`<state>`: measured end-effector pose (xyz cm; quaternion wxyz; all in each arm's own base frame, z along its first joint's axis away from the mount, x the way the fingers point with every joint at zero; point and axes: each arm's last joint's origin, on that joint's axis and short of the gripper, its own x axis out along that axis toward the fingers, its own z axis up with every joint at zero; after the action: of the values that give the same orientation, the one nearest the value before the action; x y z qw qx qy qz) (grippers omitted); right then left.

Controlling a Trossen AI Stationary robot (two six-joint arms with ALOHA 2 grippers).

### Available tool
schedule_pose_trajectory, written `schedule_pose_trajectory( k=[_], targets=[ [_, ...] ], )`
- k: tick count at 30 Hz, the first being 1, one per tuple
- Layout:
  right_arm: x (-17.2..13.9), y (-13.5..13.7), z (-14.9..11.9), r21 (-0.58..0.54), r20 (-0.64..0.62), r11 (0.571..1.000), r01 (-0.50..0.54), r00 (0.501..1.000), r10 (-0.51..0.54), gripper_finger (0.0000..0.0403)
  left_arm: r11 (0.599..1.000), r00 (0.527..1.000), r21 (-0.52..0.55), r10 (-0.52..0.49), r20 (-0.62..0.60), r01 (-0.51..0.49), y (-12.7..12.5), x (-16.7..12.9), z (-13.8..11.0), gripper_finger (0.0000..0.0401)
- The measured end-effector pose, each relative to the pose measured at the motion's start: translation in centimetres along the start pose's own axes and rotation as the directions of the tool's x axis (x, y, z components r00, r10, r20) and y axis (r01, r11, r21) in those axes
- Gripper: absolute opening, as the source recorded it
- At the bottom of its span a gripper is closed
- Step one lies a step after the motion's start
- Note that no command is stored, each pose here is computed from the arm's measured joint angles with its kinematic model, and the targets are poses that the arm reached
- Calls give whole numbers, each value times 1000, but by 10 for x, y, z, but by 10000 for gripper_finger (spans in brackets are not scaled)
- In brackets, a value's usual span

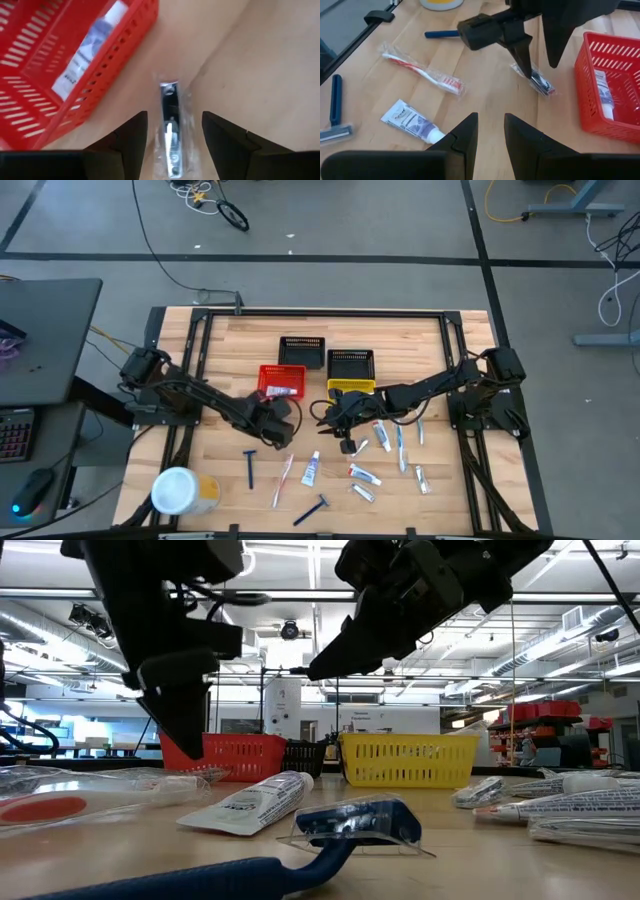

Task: Pick & Place Travel size toiletries
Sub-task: Put the silver nail cutter into the left black bin

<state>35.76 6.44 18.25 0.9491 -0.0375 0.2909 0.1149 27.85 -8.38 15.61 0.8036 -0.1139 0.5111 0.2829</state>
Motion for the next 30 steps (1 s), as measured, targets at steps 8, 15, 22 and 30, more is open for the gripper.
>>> schedule_pose_trajectory(
  k=[8, 15, 22, 30],
  targets=[
    [0, 0, 2, -1, 16, 1000, 1, 1000, -1, 103, 999, 1000, -47, 2, 16, -2, 8, 18, -11, 200],
    [0, 0, 2, -1, 17, 1000, 1, 1000, -1, 103, 997, 998, -60, -54, 38, 57, 10, 27, -18, 178],
    [0, 0, 2, -1, 19, 1000, 1, 1000, -1, 103, 993, 994, -55, -101, 48, 104, 7, 27, -17, 96],
    [0, 0, 2, -1, 22, 1000, 1, 1000, -1, 103, 980, 974, 27, -200, 105, 199, -9, 15, 4, 58]
  ],
)
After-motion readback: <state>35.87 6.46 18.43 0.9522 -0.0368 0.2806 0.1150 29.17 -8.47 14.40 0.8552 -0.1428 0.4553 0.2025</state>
